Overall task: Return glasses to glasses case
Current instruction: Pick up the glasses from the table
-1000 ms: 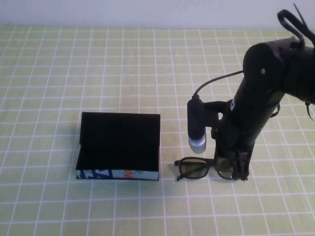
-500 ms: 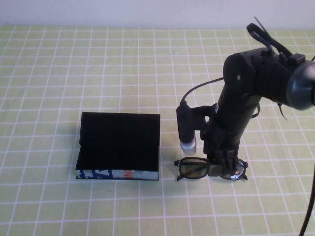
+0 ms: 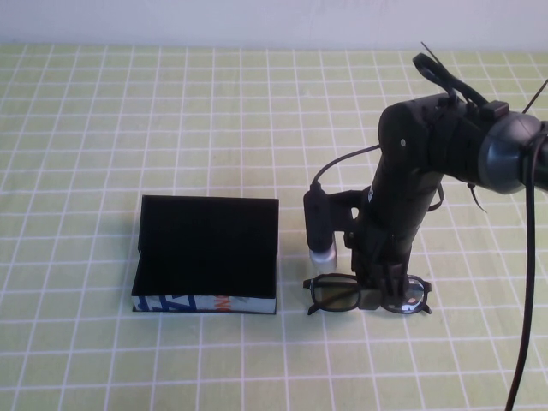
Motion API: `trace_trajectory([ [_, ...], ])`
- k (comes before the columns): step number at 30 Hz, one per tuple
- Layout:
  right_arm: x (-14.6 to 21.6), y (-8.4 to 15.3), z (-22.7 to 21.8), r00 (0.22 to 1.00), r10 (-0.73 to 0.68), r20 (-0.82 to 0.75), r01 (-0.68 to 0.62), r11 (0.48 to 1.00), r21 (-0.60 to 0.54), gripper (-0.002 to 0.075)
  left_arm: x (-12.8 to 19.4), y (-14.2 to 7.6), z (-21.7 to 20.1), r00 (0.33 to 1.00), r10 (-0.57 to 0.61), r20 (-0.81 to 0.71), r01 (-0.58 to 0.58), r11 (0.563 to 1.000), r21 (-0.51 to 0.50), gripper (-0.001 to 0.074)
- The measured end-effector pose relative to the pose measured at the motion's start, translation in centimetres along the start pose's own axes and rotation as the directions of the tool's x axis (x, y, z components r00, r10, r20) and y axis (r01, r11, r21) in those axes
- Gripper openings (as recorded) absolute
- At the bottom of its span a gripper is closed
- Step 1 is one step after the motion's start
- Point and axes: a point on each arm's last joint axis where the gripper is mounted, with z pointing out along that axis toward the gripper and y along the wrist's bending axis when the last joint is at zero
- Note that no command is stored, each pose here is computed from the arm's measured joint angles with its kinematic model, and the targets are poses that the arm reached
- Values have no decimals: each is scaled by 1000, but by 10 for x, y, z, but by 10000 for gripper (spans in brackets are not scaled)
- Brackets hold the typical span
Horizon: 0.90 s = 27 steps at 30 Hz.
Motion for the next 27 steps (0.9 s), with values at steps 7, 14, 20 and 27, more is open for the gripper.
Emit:
trace_trajectory([
  [7,5,-4,3,1000,14,-5,-14,1000,2,418,0,0,0,1000,0,0,0,1000,0,-2],
  [14,7,-6,6,1000,20,-7,-20,1000,-4,413,0,0,0,1000,0,0,0,1000,0,-2],
  [20,7,-7,11,1000,23,-10,-23,1000,-14,406,0,0,0,1000,0,0,0,1000,0,-2],
  [27,8,-5,11,1000,24,-16,-24,999,-30,265,0,0,0,1000,0,0,0,1000,0,-2],
])
